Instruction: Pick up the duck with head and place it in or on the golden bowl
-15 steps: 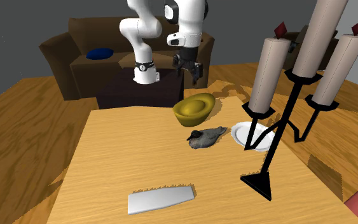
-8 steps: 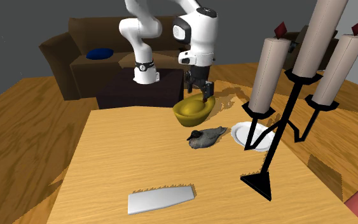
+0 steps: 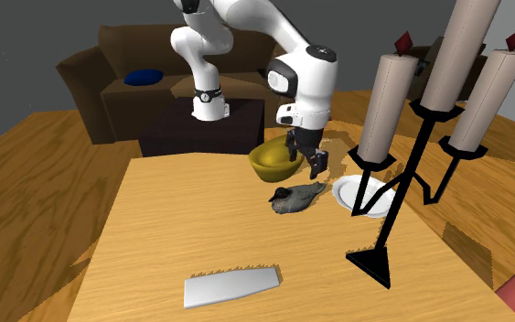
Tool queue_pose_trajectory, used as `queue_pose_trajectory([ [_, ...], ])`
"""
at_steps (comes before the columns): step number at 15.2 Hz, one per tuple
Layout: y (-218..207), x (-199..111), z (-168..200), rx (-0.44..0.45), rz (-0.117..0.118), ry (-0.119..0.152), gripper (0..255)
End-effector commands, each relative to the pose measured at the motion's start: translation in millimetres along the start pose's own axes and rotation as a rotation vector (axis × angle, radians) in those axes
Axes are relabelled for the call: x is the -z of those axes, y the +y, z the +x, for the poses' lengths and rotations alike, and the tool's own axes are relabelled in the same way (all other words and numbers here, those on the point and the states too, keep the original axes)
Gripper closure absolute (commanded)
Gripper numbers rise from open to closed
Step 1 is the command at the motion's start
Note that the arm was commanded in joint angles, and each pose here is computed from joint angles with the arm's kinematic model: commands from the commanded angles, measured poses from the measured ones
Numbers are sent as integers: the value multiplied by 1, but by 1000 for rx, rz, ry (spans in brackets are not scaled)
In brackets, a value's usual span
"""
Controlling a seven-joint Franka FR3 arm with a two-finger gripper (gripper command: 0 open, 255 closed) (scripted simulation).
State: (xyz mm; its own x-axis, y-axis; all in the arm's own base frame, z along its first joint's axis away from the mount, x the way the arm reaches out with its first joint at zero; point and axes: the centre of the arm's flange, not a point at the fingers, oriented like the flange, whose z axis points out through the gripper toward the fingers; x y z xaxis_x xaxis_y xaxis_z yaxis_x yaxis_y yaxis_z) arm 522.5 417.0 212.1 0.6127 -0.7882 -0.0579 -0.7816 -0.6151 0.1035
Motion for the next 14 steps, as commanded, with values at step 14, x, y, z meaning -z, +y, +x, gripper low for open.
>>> queue_pose_trajectory([
  [14, -39, -64, 2, -61, 6, -6, 0],
])
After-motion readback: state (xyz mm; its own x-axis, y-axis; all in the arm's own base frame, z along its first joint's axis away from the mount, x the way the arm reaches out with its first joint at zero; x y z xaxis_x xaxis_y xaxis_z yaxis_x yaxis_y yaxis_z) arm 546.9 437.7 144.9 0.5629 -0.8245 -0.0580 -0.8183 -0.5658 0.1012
